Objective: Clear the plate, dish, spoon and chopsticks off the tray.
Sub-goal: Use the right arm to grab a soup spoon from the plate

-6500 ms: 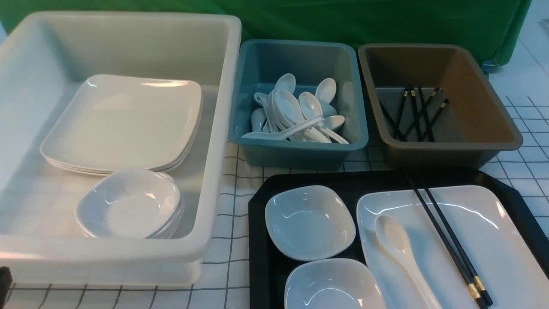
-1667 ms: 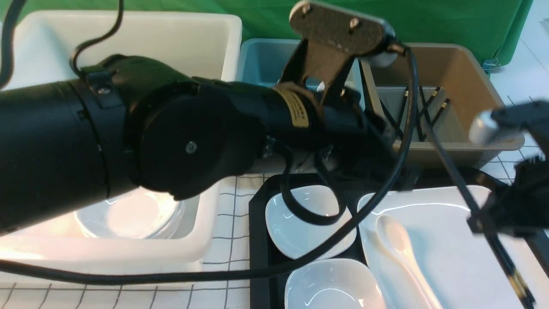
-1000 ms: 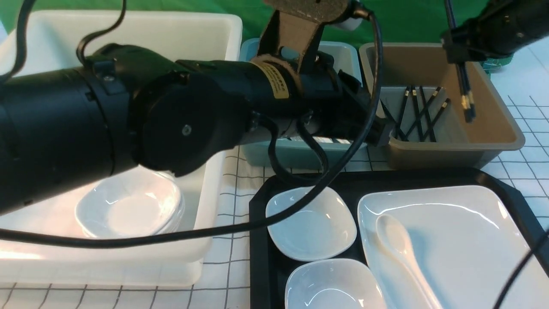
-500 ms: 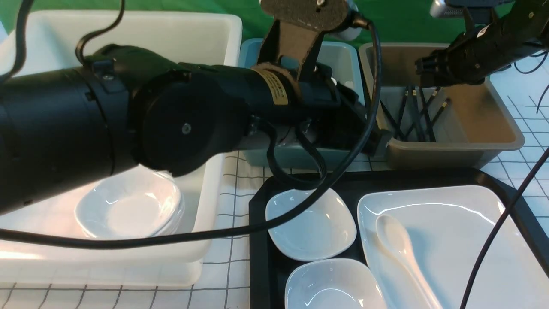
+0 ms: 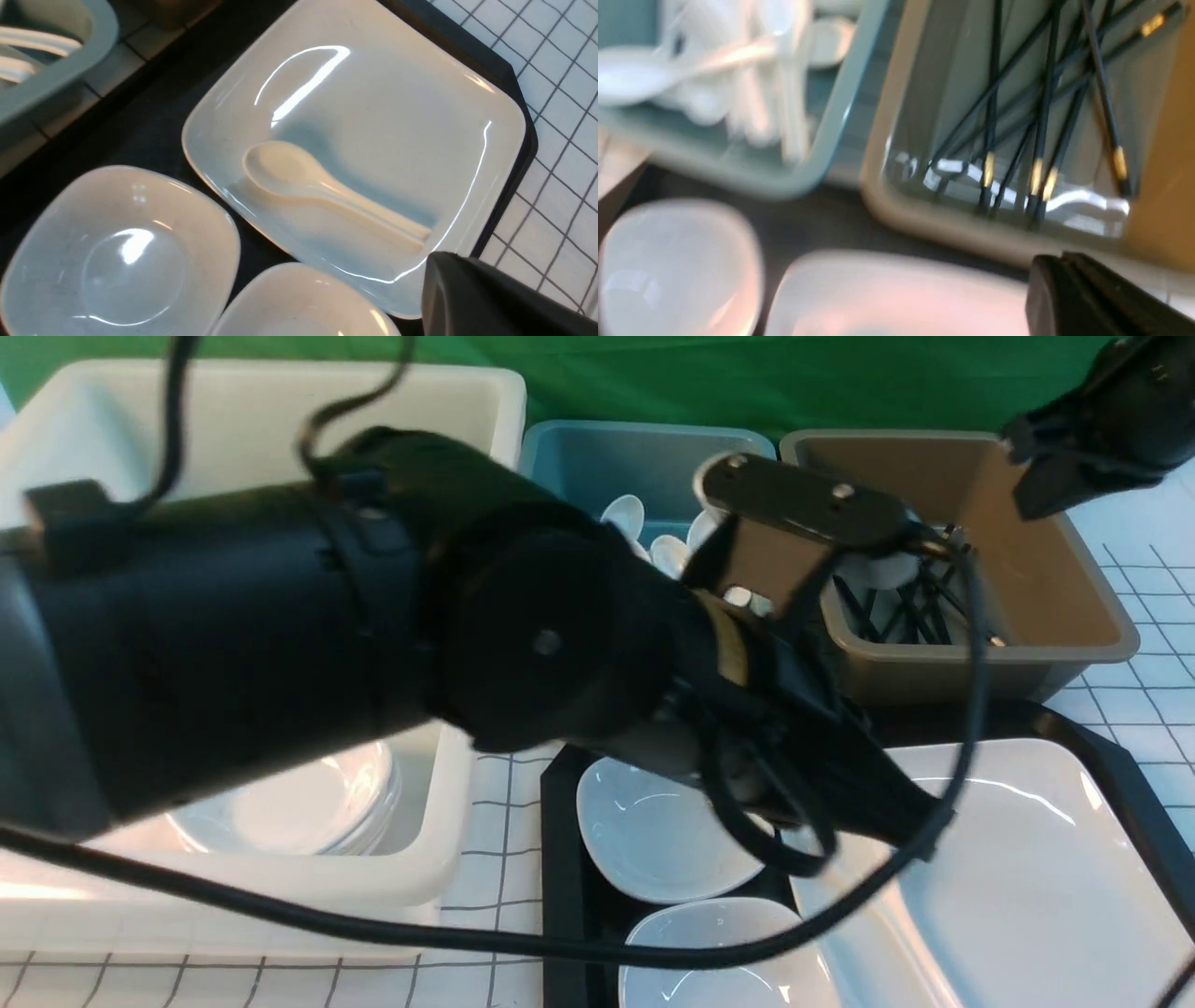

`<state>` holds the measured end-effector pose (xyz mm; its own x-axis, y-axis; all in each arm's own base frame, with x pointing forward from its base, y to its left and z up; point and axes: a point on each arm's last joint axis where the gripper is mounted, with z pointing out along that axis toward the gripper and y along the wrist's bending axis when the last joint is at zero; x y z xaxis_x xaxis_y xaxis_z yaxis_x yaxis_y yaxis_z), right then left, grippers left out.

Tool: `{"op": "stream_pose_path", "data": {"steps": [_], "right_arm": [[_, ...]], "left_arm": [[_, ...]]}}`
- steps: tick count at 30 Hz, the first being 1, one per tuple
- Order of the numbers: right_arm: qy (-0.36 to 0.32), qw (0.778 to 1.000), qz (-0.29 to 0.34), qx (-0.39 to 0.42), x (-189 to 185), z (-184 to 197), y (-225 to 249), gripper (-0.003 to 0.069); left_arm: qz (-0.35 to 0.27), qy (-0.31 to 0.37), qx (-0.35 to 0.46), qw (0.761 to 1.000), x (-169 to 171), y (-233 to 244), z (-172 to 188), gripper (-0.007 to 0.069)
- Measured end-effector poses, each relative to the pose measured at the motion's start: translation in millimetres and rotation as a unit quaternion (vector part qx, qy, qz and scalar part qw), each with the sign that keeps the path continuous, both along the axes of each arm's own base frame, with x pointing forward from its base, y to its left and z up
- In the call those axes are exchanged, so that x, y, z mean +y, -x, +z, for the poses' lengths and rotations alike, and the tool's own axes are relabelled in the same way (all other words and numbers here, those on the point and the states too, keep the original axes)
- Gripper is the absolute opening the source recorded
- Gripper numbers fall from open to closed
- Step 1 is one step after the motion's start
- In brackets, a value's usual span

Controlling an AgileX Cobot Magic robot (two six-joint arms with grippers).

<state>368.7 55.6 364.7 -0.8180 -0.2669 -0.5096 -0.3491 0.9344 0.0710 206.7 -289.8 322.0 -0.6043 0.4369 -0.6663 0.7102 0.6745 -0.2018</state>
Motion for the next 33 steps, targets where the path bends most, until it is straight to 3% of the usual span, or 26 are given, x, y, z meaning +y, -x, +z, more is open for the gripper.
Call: {"op": "stream_pose_path", "data": {"steps": [6,9,13,16,18,21,25,28,29,30,32,33], "right_arm": [[0.006,0.998,0.034,0.044,14,-6,63,0.004],[0.013,0.994,0.07,0.081,32,-42,98,0.0121],[0.025,0.988,0.114,0.1,58,-100,129,0.0316],[0.03,0.989,0.113,0.094,68,-138,139,0.044],[0.036,0.989,0.099,0.1,68,-159,142,0.0491],[0.054,0.988,0.091,0.115,66,-179,140,0.0509],[0.07,0.984,0.087,0.137,67,-198,136,0.0457],[0.075,0.983,0.089,0.141,67,-201,135,0.0302],[0.077,0.982,0.092,0.146,66,-201,136,0.0178],[0.078,0.982,0.093,0.146,66,-201,136,0.0162],[0.081,0.98,0.101,0.152,67,-196,137,0.0065],[0.077,0.981,0.103,0.143,68,-184,135,0.006]], "left_arm": [[0.004,-0.029,0.019,0.999,-5,-2,-2,-0.0002],[0.0,-0.068,0.013,0.998,2,-1,-3,-0.0002],[-0.007,-0.11,0.018,0.994,10,2,-3,-0.0002],[-0.016,-0.13,0.023,0.991,13,3,-5,-0.0002],[-0.018,-0.136,0.025,0.99,13,4,-6,-0.0002],[-0.02,-0.139,0.025,0.99,14,4,-6,-0.0002],[-0.021,-0.141,0.027,0.989,14,4,-6,-0.0002],[-0.021,-0.141,0.027,0.989,14,4,-6,-0.0002],[-0.021,-0.141,0.027,0.989,14,4,-6,-0.0002],[-0.021,-0.141,0.027,0.989,14,4,-6,-0.0002],[-0.021,-0.142,0.027,0.989,14,4,-6,-0.0002],[-0.021,-0.143,0.027,0.989,14,4,-6,-0.0002]]}}
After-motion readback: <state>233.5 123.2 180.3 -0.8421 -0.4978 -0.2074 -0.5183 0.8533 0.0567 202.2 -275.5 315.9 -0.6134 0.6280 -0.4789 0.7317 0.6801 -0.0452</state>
